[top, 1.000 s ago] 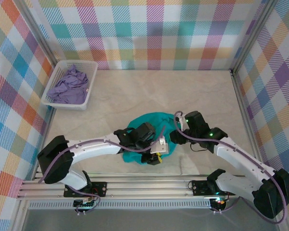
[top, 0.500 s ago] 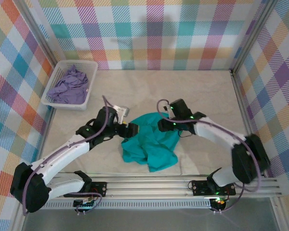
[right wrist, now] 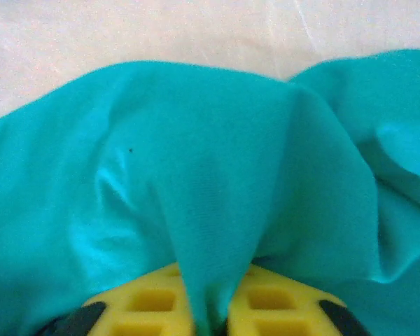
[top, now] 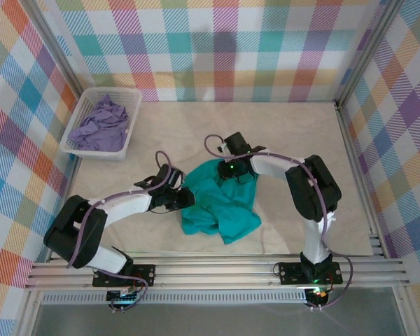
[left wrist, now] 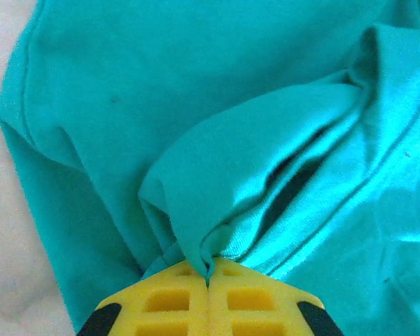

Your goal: Fold the inside-out t-shirt

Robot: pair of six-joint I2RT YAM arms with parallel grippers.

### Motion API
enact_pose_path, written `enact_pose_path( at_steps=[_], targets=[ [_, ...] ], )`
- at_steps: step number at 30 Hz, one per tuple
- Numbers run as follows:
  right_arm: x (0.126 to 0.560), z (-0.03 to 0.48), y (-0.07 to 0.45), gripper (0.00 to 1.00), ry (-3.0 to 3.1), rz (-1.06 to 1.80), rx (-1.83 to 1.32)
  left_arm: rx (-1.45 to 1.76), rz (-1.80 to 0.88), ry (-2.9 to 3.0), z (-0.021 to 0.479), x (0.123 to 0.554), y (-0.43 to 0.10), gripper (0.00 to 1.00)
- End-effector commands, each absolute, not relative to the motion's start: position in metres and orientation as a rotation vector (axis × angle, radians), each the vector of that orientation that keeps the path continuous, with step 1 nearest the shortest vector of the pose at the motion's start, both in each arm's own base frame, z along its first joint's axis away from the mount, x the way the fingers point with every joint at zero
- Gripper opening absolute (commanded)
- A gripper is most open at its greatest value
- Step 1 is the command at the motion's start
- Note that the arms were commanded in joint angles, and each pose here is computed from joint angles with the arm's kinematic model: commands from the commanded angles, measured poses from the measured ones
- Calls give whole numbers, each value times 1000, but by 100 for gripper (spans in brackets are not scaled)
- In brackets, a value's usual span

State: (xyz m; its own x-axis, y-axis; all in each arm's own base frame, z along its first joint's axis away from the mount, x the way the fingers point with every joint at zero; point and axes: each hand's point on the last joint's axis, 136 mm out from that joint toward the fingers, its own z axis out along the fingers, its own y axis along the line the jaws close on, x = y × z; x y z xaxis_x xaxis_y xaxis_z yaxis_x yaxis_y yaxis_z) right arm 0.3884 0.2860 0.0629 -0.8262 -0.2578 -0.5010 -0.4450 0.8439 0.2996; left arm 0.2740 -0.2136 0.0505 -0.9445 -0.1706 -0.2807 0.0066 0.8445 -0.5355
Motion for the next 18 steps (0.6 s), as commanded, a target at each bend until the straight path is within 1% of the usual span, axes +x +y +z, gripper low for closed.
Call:
enact_pose_path(
  at_steps=[1, 3, 5, 7, 8, 9, 10, 12, 14, 16, 18],
  targets=[
    [428, 179, 281, 0, 2226, 686, -510, 2, -859, 2373, 140, 329, -228, 0],
    [425, 234, 271, 0, 2071, 724, -528, 119, -863, 2170, 209, 336, -232, 0],
    [407, 278, 260, 0, 1938, 734, -568, 225, -827, 1976, 268, 325, -231, 0],
    [382, 294, 249, 0, 1871, 728, -606, 334, -783, 1871, 293, 304, -233, 0],
    [370, 294, 243, 0, 1859, 724, -610, 386, -758, 1855, 288, 292, -234, 0],
    [359, 287, 237, 3, 1868, 724, -600, 430, -746, 1860, 279, 282, -237, 3],
    [347, 276, 231, 10, 1884, 726, -588, 482, -741, 1888, 261, 272, -240, 11],
    [326, 243, 213, 24, 1959, 699, -537, 557, -733, 2004, 215, 251, -244, 22],
    [304, 207, 192, 41, 2052, 650, -465, 601, -734, 2152, 168, 226, -245, 44],
    [285, 180, 180, 51, 2117, 634, -431, 585, -731, 2244, 144, 210, -240, 59],
    [272, 170, 175, 56, 2142, 651, -413, 529, -707, 2297, 138, 207, -231, 70]
  ],
)
